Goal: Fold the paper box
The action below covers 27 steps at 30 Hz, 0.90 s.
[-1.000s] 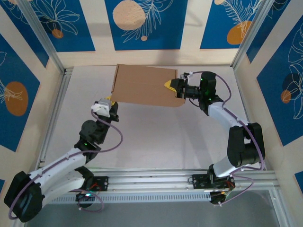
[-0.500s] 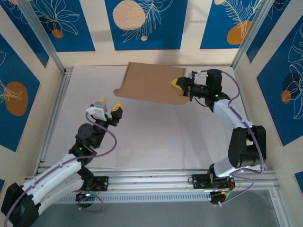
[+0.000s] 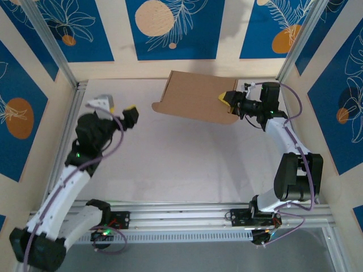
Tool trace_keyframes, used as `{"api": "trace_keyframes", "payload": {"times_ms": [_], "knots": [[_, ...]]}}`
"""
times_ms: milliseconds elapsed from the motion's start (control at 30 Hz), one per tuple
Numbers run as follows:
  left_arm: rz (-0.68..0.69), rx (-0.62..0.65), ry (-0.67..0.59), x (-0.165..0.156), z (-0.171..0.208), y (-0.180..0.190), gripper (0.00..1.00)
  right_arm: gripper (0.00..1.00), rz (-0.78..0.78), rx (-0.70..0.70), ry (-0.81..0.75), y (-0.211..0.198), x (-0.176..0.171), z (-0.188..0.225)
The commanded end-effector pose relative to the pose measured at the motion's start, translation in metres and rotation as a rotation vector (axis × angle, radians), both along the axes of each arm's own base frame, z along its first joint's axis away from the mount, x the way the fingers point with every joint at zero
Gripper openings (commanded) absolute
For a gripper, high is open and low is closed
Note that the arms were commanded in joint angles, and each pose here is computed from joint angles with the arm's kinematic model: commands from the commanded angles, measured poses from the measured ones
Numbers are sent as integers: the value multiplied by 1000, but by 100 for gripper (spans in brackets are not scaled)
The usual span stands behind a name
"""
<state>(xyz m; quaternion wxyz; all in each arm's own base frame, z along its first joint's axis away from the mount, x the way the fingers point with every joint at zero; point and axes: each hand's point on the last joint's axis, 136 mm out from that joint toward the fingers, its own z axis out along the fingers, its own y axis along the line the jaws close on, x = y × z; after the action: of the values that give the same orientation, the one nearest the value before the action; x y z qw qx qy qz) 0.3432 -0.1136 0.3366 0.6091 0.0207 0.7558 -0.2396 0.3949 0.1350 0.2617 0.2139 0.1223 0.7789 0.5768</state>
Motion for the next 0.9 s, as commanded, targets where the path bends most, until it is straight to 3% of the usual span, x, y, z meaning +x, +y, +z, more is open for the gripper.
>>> {"api": "trace_keyframes", "payload": {"times_ms": [0, 267, 467, 700, 867], "knots": [[-261, -163, 225, 6, -22, -40, 100, 14, 104, 23, -103, 17, -17, 19], [-462, -525, 203, 51, -21, -41, 100, 14, 234, 49, -143, 45, -30, 27], [-617, -691, 176, 54, -12, -46, 96, 14, 304, 73, -140, 57, -32, 27], [-687, -805, 215, 60, -20, -53, 77, 14, 347, 72, -113, 70, -32, 21], [-701, -796, 264, 55, -35, -64, 72, 14, 347, 67, -101, 74, -29, 17]]}}
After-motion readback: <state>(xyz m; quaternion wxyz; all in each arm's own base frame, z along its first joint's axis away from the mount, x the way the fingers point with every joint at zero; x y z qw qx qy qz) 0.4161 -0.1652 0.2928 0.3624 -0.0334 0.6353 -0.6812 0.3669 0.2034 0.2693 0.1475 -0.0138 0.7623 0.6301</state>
